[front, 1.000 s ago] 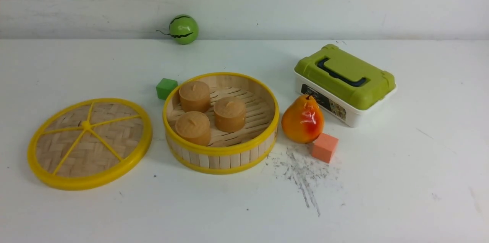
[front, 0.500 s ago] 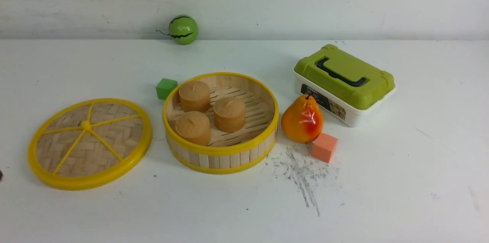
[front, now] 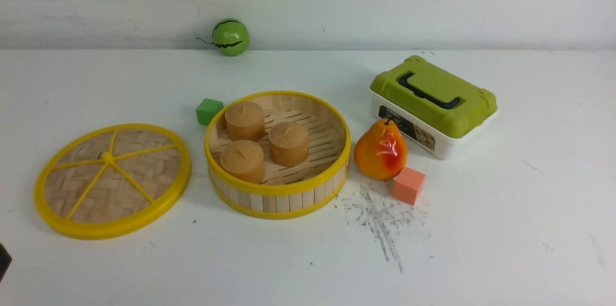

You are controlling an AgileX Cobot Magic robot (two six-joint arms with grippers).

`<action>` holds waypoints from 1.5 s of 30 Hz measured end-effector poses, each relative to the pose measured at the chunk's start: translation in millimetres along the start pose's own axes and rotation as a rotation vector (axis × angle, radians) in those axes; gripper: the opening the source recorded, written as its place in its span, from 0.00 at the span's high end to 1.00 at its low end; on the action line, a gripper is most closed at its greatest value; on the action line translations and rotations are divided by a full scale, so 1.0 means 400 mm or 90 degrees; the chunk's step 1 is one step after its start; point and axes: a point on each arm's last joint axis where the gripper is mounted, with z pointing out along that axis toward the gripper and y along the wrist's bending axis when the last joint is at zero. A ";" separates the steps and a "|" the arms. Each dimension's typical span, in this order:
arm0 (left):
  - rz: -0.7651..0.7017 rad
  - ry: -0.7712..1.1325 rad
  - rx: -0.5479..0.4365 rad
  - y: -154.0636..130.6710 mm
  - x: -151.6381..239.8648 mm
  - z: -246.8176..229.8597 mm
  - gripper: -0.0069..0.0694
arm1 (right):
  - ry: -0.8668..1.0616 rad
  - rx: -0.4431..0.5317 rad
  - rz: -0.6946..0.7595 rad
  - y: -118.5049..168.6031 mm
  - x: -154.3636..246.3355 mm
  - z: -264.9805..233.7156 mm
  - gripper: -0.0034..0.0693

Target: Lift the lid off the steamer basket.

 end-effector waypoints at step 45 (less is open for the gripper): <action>0.006 0.191 -0.023 0.019 0.151 -0.025 0.91 | 0.000 0.000 0.000 0.000 0.000 0.000 0.62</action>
